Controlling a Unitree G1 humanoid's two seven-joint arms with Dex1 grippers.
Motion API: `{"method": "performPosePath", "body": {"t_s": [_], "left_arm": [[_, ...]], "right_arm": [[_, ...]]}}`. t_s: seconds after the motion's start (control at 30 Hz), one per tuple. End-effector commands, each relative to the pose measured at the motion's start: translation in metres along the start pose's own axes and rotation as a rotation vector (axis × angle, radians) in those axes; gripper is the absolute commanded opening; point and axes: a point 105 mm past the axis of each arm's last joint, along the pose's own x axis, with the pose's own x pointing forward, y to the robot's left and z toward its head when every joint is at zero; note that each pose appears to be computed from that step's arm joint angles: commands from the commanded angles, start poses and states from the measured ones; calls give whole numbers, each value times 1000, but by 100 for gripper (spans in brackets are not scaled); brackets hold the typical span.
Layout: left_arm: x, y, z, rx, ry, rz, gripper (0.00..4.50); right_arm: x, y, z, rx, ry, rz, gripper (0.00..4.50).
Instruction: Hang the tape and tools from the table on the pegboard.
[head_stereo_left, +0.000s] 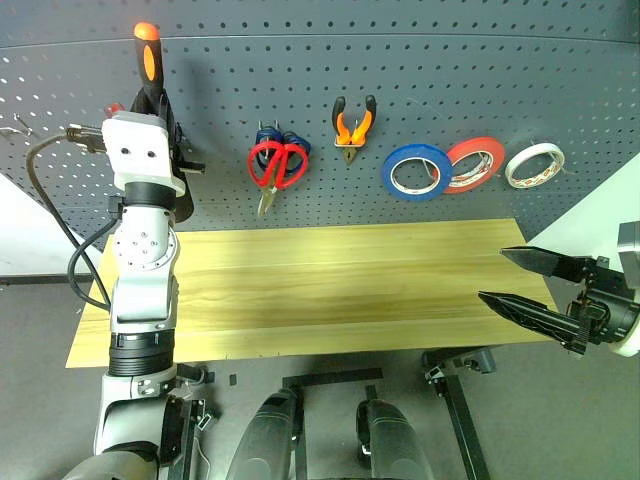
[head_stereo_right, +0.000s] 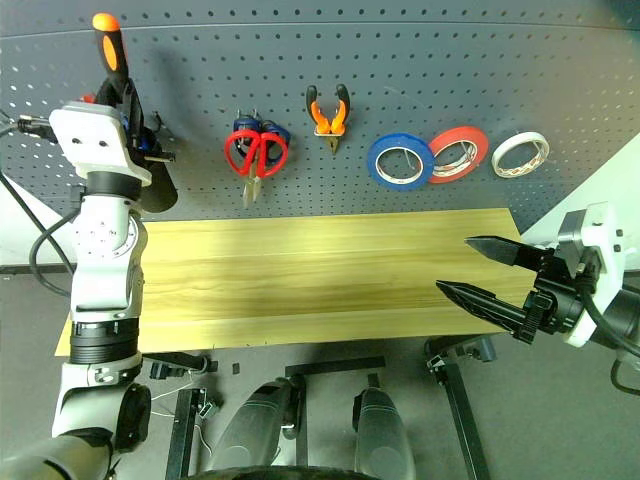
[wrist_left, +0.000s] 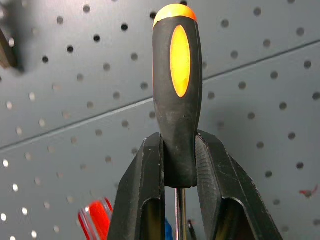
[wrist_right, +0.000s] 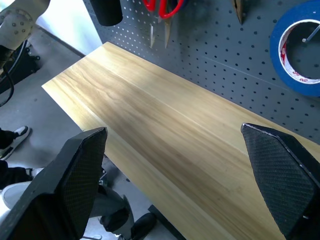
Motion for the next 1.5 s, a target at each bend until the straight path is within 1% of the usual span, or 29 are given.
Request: {"method": "performPosePath", "body": {"t_s": [0.03,0.07,0.33,0.37,0.6,0.77,0.9,0.93,1.07,1.23,1.3,1.37,1.47,1.5], "left_arm": [[1,20,20,24,-68,89,122],[1,22,22,23,-77,96,148],[2,32,32,59,-118,164,425],[2,32,32,69,-116,161,448],[5,25,36,53,-133,134,448],[12,6,57,-8,-192,53,448],[16,-11,82,-93,-249,-43,448],[17,-14,82,-107,-250,-58,448],[19,-34,101,-187,-287,-201,448],[12,-67,114,-268,-309,-451,448],[7,-76,114,-292,-307,-529,448],[0,-88,109,-314,-279,-619,448],[-8,-101,95,-331,-221,-725,448],[-12,-106,88,-346,-180,-764,448]], "right_arm": [[1,1,6,-37,-6,2,450],[2,1,6,-38,-7,2,450],[3,-5,6,-45,-6,-5,450],[3,-6,5,-45,-5,-6,450],[4,-7,4,-53,-8,-10,450],[6,-9,6,-71,-34,-16,450],[9,-11,8,-93,-64,-28,450],[12,-12,7,-96,-68,-30,450],[15,-17,11,-133,-114,-52,450],[22,-22,17,-181,-178,-72,450],[25,-24,18,-196,-199,-79,450],[29,-25,19,-208,-218,-81,450],[36,-23,19,-217,-240,-73,450],[37,-21,19,-215,-251,-66,450]]}}
